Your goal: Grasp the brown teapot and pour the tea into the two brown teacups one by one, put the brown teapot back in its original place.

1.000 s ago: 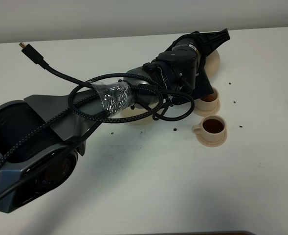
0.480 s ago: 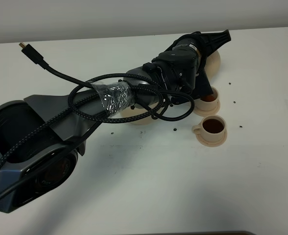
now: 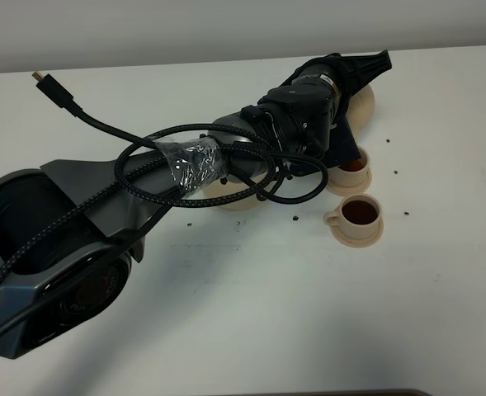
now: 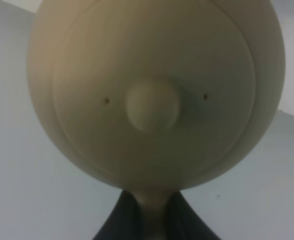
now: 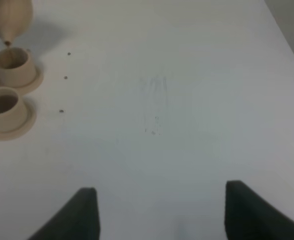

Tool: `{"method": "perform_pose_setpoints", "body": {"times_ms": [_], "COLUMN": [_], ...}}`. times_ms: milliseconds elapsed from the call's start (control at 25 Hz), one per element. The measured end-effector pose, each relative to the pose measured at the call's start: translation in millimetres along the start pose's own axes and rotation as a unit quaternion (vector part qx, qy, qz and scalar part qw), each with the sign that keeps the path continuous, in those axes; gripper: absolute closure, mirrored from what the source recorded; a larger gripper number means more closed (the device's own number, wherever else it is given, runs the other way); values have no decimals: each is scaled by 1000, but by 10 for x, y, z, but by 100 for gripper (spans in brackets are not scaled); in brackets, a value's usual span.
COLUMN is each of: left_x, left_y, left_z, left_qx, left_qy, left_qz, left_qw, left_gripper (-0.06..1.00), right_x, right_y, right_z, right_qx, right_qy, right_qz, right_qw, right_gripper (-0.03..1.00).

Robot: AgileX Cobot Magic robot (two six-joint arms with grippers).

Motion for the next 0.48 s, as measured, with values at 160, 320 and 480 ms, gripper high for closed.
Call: {"method": "perform_pose_setpoints", "body": {"times_ms": [160, 320, 480], "left_x": [0, 1, 13], "left_y": [0, 1, 15], "left_z": [0, 0, 0], "left_qx": [0, 0, -4], "left_qy": [0, 0, 4], "left_qz": [0, 1, 14], "left_qw": [1000, 1000, 1000], "left_gripper": [81, 81, 81], "right_x": [0, 0, 0], "right_y": [0, 0, 0], "right_z": [0, 0, 0], "right_qx": [0, 0, 0], "right_qy": [0, 0, 0], "right_qz": [0, 0, 0], "right_qw": [1000, 1000, 1000], "right_gripper": [44, 44, 44]}}
Point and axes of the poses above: a point on each arm's last joint axis where the gripper is mounted, z pointing out along that axis toward the gripper, y along the wrist's bending axis when the last joint is at zero, x = y × z, the point moved 9 cm from there along z, pointing out along that axis toward the gripper, and after that the axes turned 10 degrees about -z, right-handed, at the moved point
